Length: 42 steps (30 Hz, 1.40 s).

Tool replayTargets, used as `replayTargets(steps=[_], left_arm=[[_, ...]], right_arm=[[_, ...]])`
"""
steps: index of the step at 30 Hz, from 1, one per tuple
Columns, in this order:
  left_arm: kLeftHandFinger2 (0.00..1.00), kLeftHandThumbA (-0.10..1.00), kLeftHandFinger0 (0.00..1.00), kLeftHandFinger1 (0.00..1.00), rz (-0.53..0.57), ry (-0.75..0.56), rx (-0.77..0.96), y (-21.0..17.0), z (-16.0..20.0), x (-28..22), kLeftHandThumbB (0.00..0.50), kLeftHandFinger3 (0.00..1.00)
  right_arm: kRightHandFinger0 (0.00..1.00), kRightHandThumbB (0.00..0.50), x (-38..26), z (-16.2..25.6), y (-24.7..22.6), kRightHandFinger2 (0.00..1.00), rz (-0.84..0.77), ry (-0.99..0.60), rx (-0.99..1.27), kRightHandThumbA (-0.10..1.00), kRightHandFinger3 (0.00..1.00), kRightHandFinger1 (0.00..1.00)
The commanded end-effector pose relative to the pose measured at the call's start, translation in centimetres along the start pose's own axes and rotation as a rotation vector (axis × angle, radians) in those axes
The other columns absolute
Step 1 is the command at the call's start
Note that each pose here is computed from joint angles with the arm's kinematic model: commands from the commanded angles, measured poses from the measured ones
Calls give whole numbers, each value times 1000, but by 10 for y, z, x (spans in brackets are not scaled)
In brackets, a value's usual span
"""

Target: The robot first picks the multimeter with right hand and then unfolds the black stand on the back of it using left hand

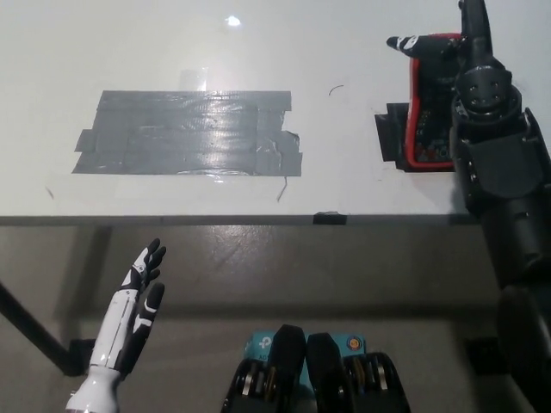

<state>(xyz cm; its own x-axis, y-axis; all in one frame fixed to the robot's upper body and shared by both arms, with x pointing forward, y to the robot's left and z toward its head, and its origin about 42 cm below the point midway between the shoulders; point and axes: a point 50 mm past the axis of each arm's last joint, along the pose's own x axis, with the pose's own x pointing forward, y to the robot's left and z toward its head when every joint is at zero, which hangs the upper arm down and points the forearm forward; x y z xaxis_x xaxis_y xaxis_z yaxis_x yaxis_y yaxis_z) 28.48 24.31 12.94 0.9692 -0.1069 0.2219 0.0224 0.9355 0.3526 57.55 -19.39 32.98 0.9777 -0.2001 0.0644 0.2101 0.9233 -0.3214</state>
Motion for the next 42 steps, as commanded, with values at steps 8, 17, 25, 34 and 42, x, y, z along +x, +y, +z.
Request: replayTargets(steps=[8, 17, 25, 34, 42], left_arm=[[1000, 1000, 1000, 1000, -2, -66, 17, 6, 11, 6, 55, 1000], [1000, 1000, 1000, 1000, 0, -65, 16, 6, 11, 6, 53, 1000], [1000, 1000, 1000, 1000, -1, -71, 16, 5, 11, 7, 56, 1000], [1000, 1000, 1000, 1000, -1, -62, 9, 6, 11, 7, 72, 1000], [1000, 1000, 1000, 1000, -3, -74, 14, 6, 13, 11, 72, 1000]], right_arm=[[1000, 296, 13, 27, -15, 1000, -111, -89, -72, 953, 1000, 1000], [1000, 310, 15, 22, -17, 1000, -127, -85, -114, 948, 1000, 1000], [1000, 306, 13, 16, -13, 1000, -127, -71, -83, 904, 1000, 1000], [1000, 327, 7, 35, -9, 1000, -132, -136, -137, 1000, 1000, 1000], [1000, 312, 4, 52, -11, 1000, -155, -201, -131, 948, 1000, 1000]])
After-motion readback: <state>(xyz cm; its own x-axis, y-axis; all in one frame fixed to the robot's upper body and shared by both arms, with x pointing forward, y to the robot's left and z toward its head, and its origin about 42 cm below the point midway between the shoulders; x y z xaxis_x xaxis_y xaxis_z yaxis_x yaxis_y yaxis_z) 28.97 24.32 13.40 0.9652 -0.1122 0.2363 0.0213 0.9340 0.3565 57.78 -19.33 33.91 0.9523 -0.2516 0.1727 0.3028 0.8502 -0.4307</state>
